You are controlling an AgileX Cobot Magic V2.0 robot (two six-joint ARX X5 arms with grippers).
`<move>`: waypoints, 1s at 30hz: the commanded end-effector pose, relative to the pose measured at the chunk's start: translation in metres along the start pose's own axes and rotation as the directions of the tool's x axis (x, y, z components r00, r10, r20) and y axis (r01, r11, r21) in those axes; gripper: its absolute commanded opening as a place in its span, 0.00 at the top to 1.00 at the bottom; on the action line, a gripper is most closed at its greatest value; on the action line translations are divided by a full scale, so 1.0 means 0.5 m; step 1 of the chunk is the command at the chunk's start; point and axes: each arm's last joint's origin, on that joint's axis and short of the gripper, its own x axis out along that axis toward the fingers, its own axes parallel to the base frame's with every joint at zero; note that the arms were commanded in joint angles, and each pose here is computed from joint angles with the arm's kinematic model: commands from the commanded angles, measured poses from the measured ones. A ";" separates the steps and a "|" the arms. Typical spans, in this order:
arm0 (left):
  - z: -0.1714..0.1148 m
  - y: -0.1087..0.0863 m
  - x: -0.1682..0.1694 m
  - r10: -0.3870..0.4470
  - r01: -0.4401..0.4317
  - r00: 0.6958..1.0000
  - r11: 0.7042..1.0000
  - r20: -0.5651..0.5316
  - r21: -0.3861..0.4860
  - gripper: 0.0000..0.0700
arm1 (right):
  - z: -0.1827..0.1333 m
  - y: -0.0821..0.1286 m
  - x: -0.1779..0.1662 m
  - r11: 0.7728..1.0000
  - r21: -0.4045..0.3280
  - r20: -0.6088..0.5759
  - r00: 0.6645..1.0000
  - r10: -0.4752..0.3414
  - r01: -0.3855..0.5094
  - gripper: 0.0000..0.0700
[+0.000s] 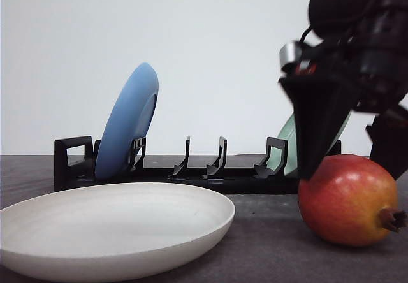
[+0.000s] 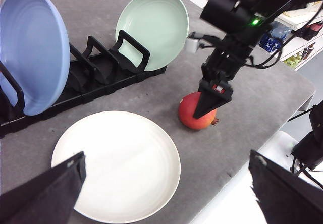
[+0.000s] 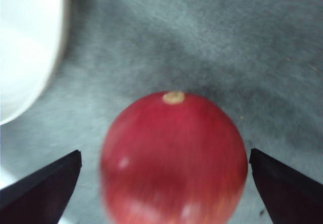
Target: Place pomegranate in white plate
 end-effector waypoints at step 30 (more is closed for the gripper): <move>0.002 -0.002 -0.001 -0.019 0.019 1.000 1.000 0.008 -0.024 0.10 | 0.178 0.265 0.047 0.958 -0.287 -0.047 0.999 0.002 -0.015 0.37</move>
